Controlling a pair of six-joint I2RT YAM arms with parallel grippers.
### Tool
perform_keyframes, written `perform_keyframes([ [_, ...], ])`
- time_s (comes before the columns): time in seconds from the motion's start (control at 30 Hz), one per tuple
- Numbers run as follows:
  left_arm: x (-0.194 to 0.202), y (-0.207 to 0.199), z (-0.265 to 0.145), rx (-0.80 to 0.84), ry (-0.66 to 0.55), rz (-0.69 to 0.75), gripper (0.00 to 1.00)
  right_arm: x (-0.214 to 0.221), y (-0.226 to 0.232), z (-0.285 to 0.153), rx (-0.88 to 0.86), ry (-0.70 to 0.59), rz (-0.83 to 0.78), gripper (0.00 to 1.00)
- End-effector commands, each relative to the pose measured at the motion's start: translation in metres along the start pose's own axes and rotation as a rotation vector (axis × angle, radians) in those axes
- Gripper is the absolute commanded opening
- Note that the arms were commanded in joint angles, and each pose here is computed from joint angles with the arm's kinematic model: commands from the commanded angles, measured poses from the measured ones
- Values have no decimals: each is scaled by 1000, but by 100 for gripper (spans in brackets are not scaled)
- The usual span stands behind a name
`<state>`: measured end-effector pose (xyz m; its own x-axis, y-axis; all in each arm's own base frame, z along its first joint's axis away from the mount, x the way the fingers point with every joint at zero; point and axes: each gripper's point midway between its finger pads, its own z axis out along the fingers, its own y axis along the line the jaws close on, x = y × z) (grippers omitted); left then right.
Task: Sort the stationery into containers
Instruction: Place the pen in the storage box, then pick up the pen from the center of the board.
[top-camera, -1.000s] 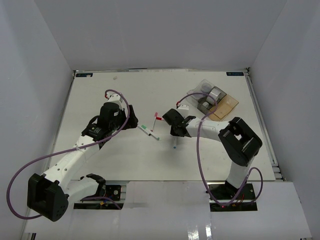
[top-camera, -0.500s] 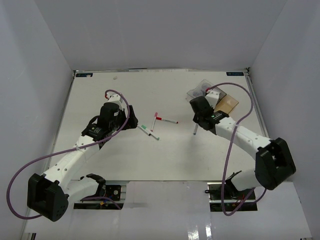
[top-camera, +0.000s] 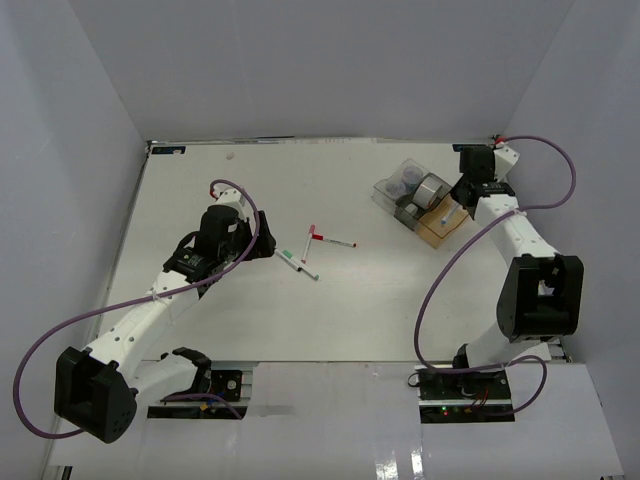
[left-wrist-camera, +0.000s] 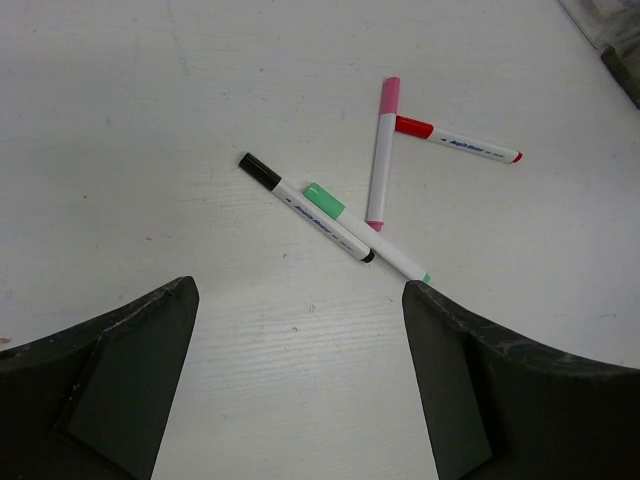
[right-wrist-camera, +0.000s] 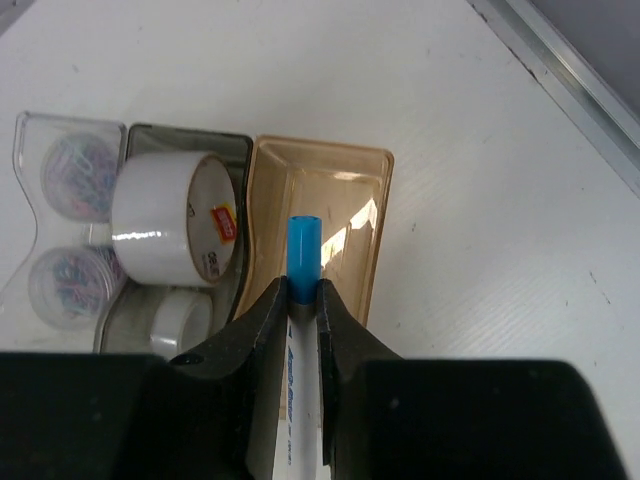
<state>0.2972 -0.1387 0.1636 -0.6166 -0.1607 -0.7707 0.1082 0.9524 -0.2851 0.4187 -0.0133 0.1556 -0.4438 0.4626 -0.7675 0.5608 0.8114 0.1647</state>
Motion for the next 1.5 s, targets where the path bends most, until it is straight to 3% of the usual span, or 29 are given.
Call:
perform_keyframes([
  [0.0,-14,-2,-4,0,-38,-8,94,-32,16,13,-44,-37,61,17],
  [0.3,-12,-4,-3,11,-26,-9,94,-27,17,54,-11,16,72,20],
  [0.5,-11,-5,-2,14,-21,-7,94,-11,18,65,-12,50,84,34],
  [0.77,-11,-6,-2,19,-21,-7,94,-6,26,57,-80,69,52,42],
  [0.9,-12,-6,-3,19,-24,-7,94,-5,73,24,-380,52,-124,47],
  [1.07,-14,-6,-5,21,-32,-5,94,31,138,-41,-740,-24,-565,58],
  [1.23,-14,-4,-5,14,-35,-1,94,84,180,-74,-916,-38,-950,64],
  [1.27,-15,-4,-5,12,-37,-1,94,109,187,-79,-974,17,-998,64],
  [1.47,-14,-2,-5,5,-37,-1,94,155,222,-98,-1109,69,-1178,64],
])
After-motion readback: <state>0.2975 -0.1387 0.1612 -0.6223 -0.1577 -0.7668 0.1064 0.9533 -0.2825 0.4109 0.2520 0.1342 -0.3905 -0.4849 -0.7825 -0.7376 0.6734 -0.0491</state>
